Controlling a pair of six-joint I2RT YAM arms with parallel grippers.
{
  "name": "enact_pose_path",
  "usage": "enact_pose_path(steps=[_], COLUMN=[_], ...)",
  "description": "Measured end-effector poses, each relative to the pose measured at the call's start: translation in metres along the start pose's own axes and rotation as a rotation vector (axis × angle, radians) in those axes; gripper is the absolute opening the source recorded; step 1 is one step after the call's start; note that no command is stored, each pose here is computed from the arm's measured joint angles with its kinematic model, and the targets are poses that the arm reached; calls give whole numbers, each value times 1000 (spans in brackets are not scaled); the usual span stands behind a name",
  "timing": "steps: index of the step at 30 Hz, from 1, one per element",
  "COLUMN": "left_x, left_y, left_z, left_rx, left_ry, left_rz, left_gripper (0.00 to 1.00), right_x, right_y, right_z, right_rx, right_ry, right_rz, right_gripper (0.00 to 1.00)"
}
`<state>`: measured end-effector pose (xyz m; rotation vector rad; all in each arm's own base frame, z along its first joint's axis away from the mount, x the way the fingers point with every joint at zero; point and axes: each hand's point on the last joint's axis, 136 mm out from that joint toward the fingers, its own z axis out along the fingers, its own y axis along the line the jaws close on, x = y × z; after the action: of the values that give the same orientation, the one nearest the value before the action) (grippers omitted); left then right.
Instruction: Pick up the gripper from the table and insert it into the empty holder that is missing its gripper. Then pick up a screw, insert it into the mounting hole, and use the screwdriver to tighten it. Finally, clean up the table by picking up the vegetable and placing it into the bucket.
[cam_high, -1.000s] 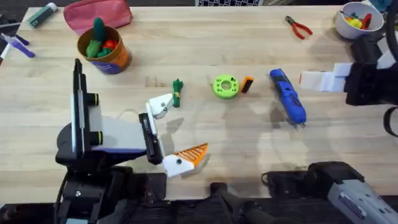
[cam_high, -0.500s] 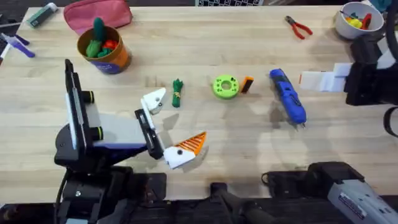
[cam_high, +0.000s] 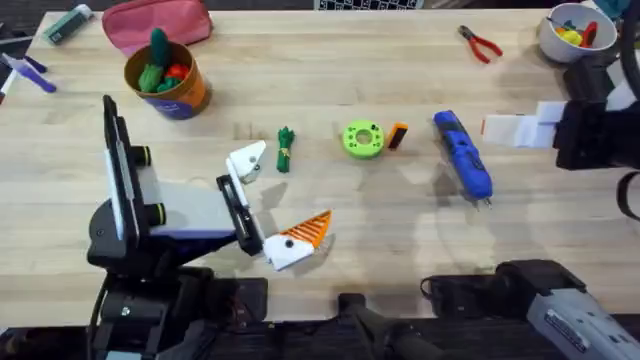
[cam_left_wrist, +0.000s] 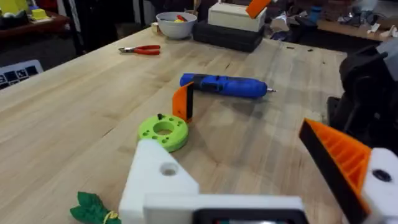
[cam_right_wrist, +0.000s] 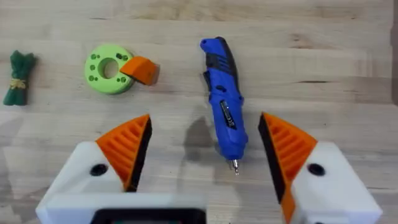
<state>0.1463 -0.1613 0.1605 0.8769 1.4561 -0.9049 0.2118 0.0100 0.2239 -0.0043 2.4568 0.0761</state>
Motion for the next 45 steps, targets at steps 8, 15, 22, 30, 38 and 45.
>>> enact_pose_path(steps=[8,15,22,30,38,45], left_x=[0,0,0,0,0,0], left_y=[0,0,0,0,0,0], left_z=[0,0,0,0,0,0], left_rx=[0,0,0,0,0,0], left_ry=[0,0,0,0,0,0], left_rz=[0,0,0,0,0,0], left_gripper=[985,985,986,985,986,986], right_x=[0,0,0,9,33,10], right_y=[0,0,0,0,2,36], right_z=[0,0,0,0,29,44], right_rx=[0,0,0,1,41,124], right_ry=[0,0,0,41,354,533], right_rz=[0,0,0,44,246,247], right_gripper=[994,994,993,994,993,994])
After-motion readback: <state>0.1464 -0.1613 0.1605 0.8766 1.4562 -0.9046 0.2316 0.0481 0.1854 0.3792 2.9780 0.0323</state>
